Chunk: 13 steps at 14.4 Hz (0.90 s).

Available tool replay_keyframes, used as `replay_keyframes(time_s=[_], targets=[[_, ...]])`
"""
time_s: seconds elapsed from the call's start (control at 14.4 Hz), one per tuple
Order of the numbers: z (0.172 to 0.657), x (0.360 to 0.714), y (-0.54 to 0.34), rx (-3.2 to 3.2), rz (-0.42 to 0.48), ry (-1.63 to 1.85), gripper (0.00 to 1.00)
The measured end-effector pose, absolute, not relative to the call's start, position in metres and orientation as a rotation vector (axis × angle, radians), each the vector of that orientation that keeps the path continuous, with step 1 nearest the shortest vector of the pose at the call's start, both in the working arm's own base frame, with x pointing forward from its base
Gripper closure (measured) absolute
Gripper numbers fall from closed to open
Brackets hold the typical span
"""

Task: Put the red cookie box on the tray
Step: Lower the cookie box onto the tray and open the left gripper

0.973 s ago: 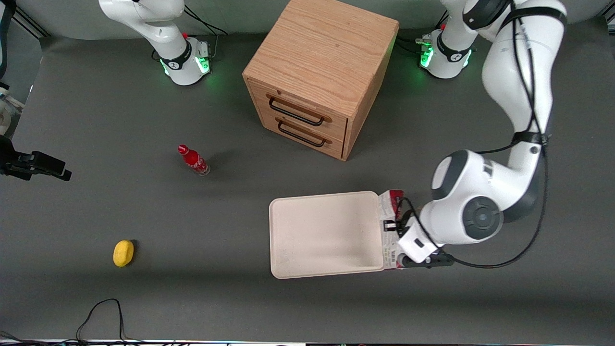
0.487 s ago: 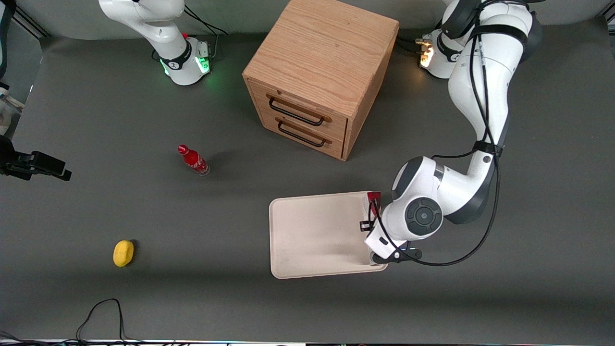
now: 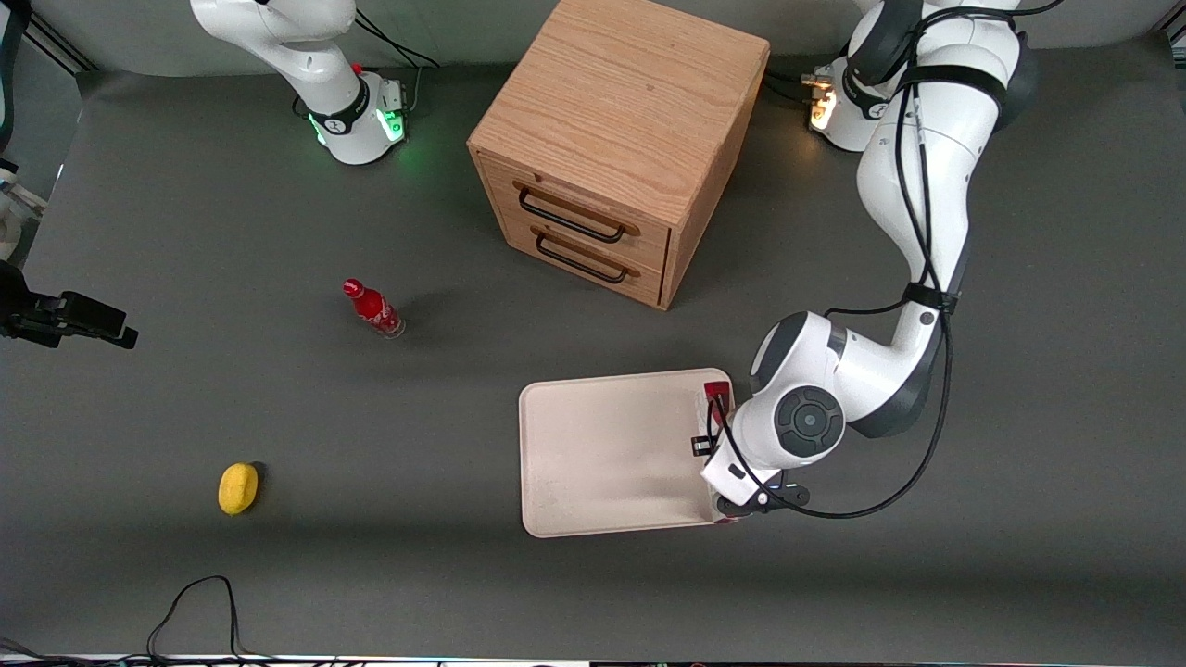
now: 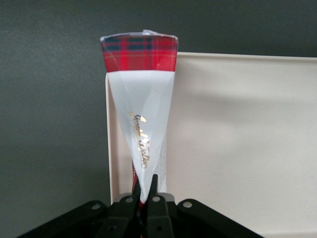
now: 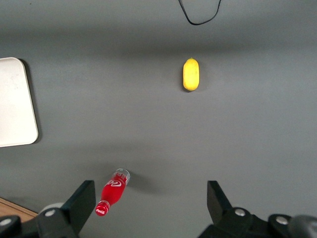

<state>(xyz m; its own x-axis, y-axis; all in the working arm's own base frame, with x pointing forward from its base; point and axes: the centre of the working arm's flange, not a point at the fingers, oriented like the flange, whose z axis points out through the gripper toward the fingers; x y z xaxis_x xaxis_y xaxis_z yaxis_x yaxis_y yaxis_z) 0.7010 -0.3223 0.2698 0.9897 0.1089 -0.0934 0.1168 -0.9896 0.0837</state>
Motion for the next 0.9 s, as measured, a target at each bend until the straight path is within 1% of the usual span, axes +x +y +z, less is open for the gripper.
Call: replay_keyframes(time_s=[0.28, 0.42, 0.49, 0.56, 0.63, 0.76, 0.83, 0.9], targets=[[0.2652, 0.7001, -0.3222, 3.049, -0.144, 0.173, 0.97], [0.2651, 0.7001, -0.3222, 3.050, -0.143, 0.173, 0.94], [0.2652, 0.7003, -0.3219, 3.052, -0.141, 0.172, 0.87], [0.2659, 0.7005, -0.3218, 3.052, -0.139, 0.172, 0.78], [0.2670, 0.7007, -0.3218, 3.052, -0.137, 0.173, 0.65], [0.2680, 0.7009, -0.3217, 3.053, -0.134, 0.173, 0.46], [0.2679, 0.7009, -0.3216, 3.053, -0.134, 0.173, 0.34], [0.2681, 0.7010, -0.3214, 3.053, -0.133, 0.174, 0.24]])
